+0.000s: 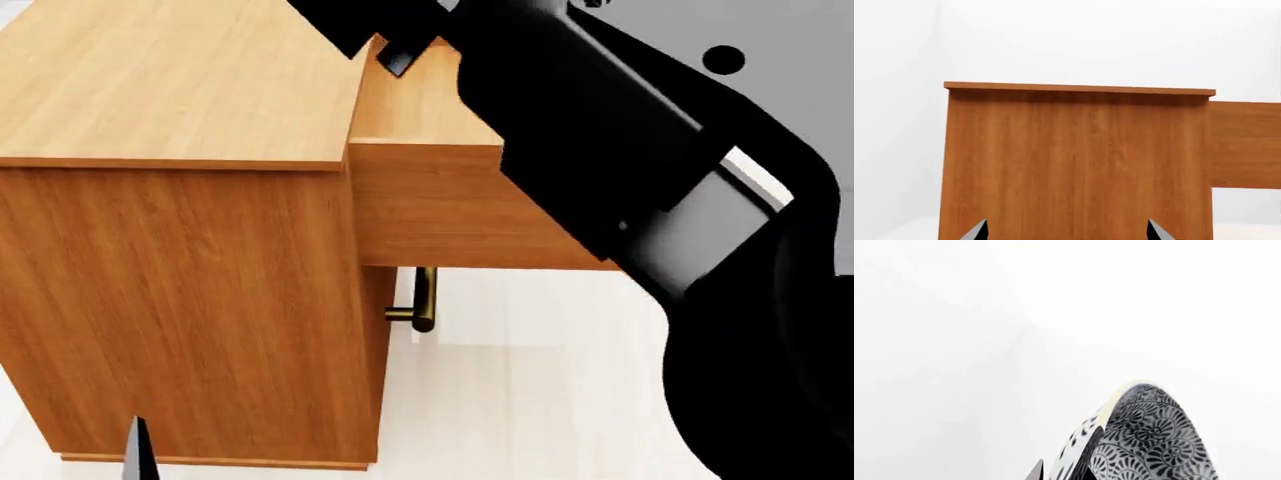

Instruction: Put the bowl on top of the cabinet.

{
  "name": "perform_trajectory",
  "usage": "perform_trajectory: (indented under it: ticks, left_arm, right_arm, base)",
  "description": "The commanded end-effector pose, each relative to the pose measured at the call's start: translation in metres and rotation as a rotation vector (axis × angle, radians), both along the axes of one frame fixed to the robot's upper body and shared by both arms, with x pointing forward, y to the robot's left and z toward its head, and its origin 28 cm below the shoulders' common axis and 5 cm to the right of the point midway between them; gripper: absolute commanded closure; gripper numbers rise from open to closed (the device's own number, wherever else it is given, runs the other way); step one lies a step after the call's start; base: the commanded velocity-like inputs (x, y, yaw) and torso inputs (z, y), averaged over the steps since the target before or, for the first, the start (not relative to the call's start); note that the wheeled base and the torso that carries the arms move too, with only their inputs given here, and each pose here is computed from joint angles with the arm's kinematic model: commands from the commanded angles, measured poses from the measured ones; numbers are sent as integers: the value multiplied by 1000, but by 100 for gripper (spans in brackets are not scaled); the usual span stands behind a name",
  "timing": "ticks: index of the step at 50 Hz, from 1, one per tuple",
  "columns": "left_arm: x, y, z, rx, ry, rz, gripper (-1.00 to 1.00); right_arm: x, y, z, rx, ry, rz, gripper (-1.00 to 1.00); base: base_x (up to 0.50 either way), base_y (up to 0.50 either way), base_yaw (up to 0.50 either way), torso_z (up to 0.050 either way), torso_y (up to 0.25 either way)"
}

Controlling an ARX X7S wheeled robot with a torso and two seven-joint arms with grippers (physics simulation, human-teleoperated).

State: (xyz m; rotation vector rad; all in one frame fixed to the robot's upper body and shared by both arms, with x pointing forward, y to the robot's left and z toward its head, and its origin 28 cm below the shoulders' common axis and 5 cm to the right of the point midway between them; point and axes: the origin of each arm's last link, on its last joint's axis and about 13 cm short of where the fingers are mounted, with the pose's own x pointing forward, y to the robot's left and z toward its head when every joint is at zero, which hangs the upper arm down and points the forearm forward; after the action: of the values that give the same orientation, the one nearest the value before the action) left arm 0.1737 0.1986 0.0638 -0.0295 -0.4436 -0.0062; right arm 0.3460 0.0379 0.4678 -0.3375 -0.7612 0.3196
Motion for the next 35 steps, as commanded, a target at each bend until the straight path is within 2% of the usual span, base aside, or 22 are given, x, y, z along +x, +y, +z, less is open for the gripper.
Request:
perform_trajectory:
  ticks: [1,5,8,10,21,23,24,26,29,35]
  left_arm:
    - [-1,0,-2,-9,-16,-4,-100]
    - [-1,0,-2,-7,-14,-5,-100]
    - [-1,0,-2,-5,-14,-8,-100]
    - [-1,0,-2,-4,-14,-7,-100]
    - [-1,-1,-3,-2,-12,-11,-100]
    - [-1,-1,-3,-2,-12,-11,-100]
    - [-1,-1,-3,-2,-10,-12,-100]
    - [-2,-1,-3,-2,-11,-12,-100]
    - [-2,-1,-3,-1,-11,-15,-100]
    - [-3,-2,-4,0,-9,-18,-100]
  right_arm:
    - [5,11,-35,-242,63,8,100]
    - [6,12,-46,-315,108,0,100]
    - [10,12,-58,-405,128,-1,100]
    - [12,11,-62,-413,135,-1,100]
    - [14,15,-84,-595,165,29,100]
    - [14,15,-84,-595,165,30,100]
    - [14,16,-89,-680,156,36,100]
    - [14,16,-92,-736,140,36,100]
    - [14,16,-94,-782,130,33,100]
    - [15,16,-97,-792,136,39,100]
  base:
    - [0,0,0,0,0]
    - [0,0,0,0,0]
    - [0,0,0,0,3]
    - [0,0,0,0,0]
    - [0,0,0,0,0]
    - [0,0,0,0,5]
    - [0,0,0,0,0]
    - [0,0,0,0,0]
    - [0,0,0,0,0]
    - [0,0,0,0,0]
